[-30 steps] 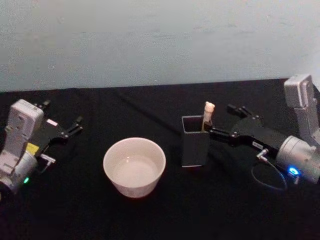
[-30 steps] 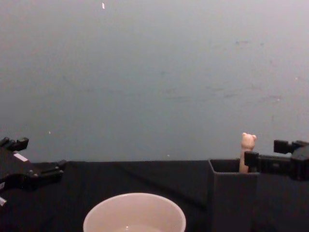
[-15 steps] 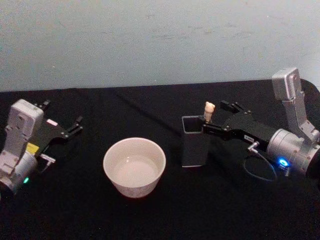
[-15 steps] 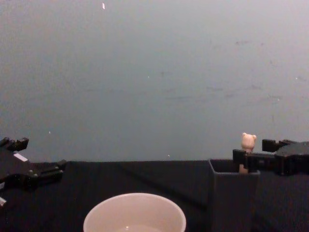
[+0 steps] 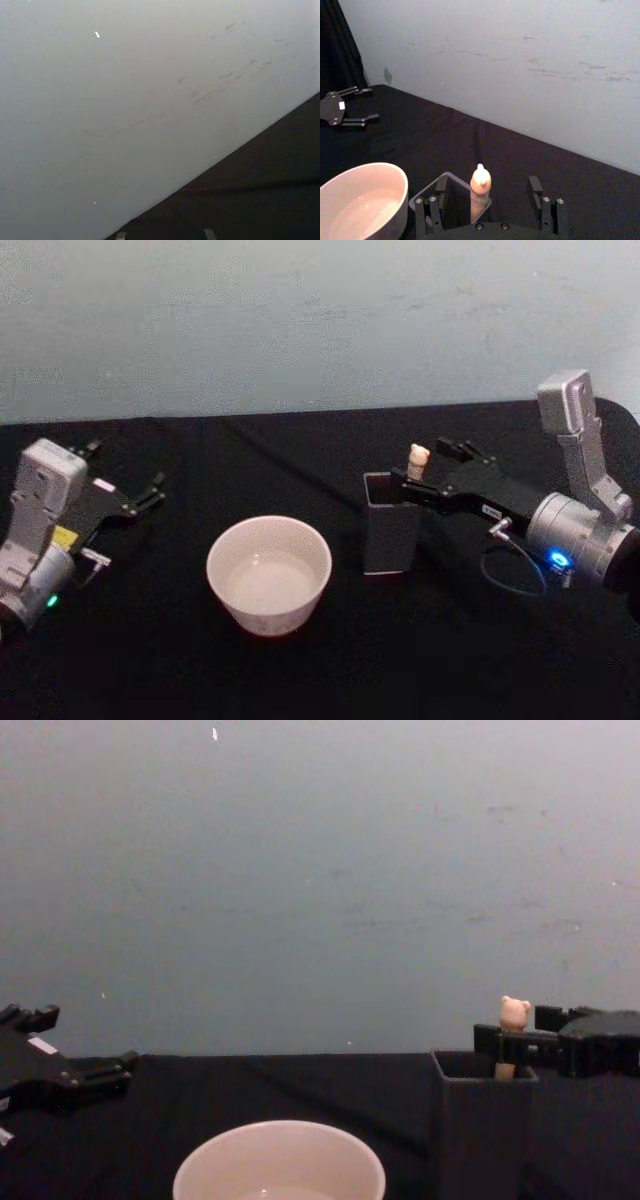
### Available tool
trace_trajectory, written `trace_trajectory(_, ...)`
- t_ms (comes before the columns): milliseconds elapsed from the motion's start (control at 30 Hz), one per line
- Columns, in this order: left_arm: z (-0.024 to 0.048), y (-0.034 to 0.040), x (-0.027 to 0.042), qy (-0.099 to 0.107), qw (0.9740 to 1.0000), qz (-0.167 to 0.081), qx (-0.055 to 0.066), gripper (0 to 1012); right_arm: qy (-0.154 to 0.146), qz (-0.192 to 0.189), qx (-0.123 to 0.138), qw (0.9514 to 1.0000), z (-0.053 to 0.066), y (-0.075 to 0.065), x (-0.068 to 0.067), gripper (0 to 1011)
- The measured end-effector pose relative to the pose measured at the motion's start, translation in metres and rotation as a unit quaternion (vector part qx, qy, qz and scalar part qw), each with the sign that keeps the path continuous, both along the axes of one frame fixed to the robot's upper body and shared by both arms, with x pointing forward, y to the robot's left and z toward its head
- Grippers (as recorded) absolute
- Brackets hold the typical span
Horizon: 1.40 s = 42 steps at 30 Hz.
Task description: Pick up the stirring spoon with one hand, stir inside the cup, then place it back in its original position.
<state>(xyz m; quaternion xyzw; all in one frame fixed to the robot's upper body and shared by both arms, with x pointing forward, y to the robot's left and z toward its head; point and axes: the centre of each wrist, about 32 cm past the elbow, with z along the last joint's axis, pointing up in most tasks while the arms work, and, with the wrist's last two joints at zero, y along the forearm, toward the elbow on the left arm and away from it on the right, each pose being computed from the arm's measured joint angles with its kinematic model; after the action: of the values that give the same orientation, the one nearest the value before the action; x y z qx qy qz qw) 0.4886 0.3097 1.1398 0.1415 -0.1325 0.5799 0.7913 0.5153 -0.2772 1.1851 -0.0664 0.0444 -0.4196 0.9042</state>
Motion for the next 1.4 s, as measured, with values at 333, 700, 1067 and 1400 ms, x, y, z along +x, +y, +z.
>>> trace_trajectory(333, 0.0, 0.0, 0.0, 0.0, 1.0, 0.0, 0.0, 1001, -0.001, 0.002, 0.001, 1.0, 0.0001, 0.0, 0.0002, 1002)
trace_trajectory(700, 0.0, 0.0, 0.0, 0.0, 1.0, 0.0, 0.0, 1001, -0.001, 0.001, 0.001, 1.0, 0.0002, -0.0001, 0.0001, 1002)
trace_trajectory(1067, 0.0, 0.0, 0.0, 0.0, 1.0, 0.0, 0.0, 1001, -0.002, 0.001, 0.001, 1.0, 0.0002, 0.0, -0.0001, 1002)
trace_trajectory(1400, 0.0, 0.0, 0.0, 0.0, 1.0, 0.0, 0.0, 1002, -0.002, 0.001, 0.001, 1.0, 0.0002, 0.0, -0.0001, 810)
